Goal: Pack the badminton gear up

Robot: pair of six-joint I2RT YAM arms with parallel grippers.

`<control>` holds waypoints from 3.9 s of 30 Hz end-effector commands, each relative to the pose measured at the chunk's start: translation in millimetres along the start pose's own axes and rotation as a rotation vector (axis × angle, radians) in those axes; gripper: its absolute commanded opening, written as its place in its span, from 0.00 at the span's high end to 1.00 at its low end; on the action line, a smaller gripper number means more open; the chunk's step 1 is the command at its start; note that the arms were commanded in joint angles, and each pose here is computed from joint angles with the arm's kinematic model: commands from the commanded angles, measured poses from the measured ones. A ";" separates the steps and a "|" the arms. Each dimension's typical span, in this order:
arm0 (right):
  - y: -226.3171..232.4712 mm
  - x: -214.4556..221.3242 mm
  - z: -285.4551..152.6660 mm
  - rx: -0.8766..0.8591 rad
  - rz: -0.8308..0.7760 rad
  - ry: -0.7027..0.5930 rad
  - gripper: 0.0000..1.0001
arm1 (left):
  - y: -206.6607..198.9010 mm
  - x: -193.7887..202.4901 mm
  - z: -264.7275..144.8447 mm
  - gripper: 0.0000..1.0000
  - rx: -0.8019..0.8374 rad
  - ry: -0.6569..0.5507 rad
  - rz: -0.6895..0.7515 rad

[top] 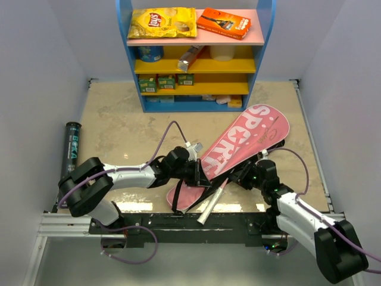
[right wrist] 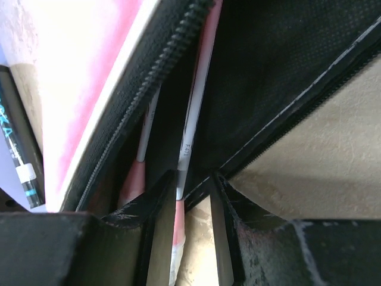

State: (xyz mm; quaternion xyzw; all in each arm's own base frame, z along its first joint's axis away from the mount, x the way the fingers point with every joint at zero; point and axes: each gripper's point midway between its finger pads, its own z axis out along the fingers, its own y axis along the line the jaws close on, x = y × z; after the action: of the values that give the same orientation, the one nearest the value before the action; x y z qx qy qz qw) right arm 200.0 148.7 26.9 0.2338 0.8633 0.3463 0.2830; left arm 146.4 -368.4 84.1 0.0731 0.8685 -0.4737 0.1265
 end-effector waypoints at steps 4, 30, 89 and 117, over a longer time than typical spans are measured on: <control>10.4 -12.9 9.1 -0.051 -0.002 -0.059 0.72 | -32.9 -9.5 0.0 1.00 0.108 -0.007 0.050; 72.7 -55.9 12.9 -0.242 0.099 -0.211 1.00 | -29.5 -2.0 0.4 1.00 0.120 0.023 0.039; 59.8 -35.9 37.4 -0.139 0.020 -0.229 1.00 | 156.7 -24.2 -74.5 0.66 -0.827 -0.056 0.036; 124.6 -58.7 65.2 -0.299 0.129 -0.340 1.00 | 181.0 83.1 -52.3 0.70 -0.766 0.154 0.004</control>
State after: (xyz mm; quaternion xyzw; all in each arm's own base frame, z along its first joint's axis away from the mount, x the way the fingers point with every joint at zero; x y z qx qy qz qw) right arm 268.9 207.0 27.9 0.3161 0.7901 0.3928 0.3486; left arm 199.1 -260.8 7.1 0.0196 0.9503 -0.1569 0.2682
